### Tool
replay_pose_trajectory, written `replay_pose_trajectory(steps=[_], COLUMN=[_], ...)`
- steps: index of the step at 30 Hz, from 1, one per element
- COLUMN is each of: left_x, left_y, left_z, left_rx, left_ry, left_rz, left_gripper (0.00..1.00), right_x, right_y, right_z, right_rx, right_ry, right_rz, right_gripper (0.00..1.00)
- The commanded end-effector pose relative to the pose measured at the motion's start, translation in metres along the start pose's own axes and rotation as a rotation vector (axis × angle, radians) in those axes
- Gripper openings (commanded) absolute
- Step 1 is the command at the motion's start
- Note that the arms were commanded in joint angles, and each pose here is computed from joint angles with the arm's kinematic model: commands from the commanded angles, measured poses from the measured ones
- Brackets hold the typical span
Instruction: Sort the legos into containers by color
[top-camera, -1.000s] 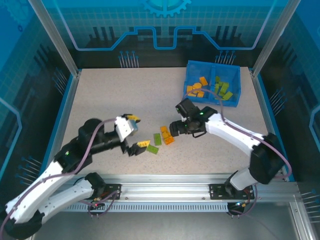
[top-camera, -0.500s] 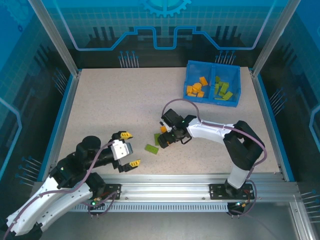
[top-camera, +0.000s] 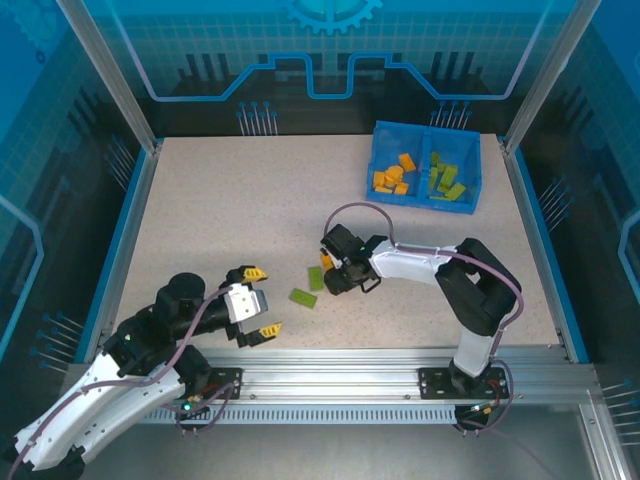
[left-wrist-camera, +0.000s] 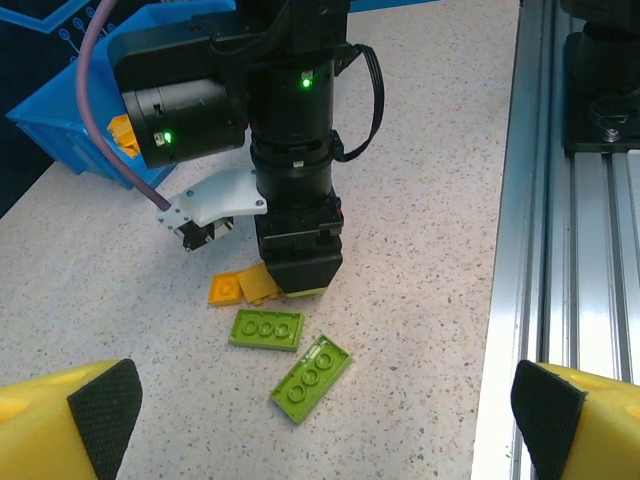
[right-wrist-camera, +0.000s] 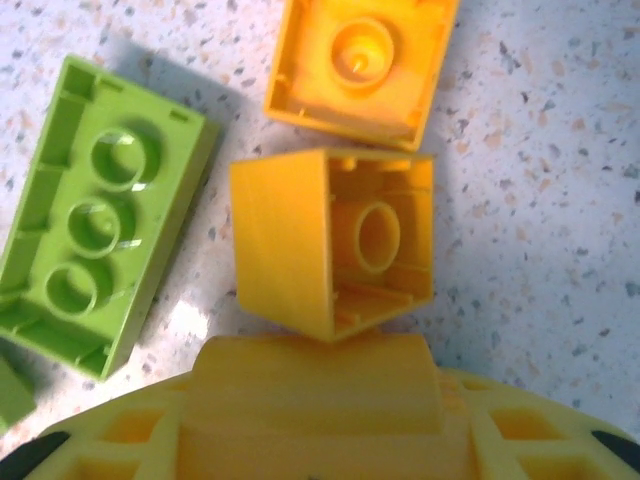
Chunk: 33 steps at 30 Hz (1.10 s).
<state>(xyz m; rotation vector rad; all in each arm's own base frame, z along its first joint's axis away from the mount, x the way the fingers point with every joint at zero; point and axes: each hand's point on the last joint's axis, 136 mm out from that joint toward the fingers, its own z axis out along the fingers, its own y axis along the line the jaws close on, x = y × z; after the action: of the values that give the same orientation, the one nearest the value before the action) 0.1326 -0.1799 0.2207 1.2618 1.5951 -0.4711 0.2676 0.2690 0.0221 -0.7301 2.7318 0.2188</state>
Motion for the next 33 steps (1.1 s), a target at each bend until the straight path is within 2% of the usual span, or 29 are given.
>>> replay_pose_trajectory(steps=[1, 7, 11, 15, 19, 26, 30, 33], left_x=[-0.005, -0.019, -0.030, -0.030, -0.030, -0.028, -0.031, -0.027], left_y=[-0.006, -0.001, 0.008, 0.013, 0.013, 0.011, 0.011, 0.014], left_z=[0.001, -0.002, -0.002, 0.002, 0.004, 0.005, 0.005, 0.005], left_rx=[0.033, 0.015, -0.023, -0.044, -0.039, -0.034, -0.031, -0.051], left_ry=[-0.038, -0.087, -0.133, -0.131, -0.135, -0.137, -0.162, -0.149], left_rz=[0.029, 0.014, -0.013, -0.038, -0.079, -0.107, -0.119, -0.121], left_gripper=[0.99, 0.99, 0.99, 0.99, 0.99, 0.99, 0.99, 0.99], right_x=[-0.010, -0.023, -0.031, -0.037, -0.031, -0.049, -0.070, -0.086], right_y=[0.003, -0.019, -0.055, -0.119, -0.192, -0.301, -0.356, -0.382], right_z=[-0.029, -0.091, -0.139, -0.190, -0.207, -0.191, -0.164, -0.138], right_rx=[-0.004, 0.011, 0.027, 0.058, 0.121, 0.189, 0.213, 0.208], right_ry=[-0.099, -0.288, -0.438, -0.598, -0.636, -0.569, -0.503, -0.432], right_rz=[0.017, 0.103, 0.245, 0.459, 0.667, 0.870, 0.944, 0.983], right_gripper=[0.37, 0.34, 0.32, 0.32, 0.31, 0.31, 0.31, 0.32])
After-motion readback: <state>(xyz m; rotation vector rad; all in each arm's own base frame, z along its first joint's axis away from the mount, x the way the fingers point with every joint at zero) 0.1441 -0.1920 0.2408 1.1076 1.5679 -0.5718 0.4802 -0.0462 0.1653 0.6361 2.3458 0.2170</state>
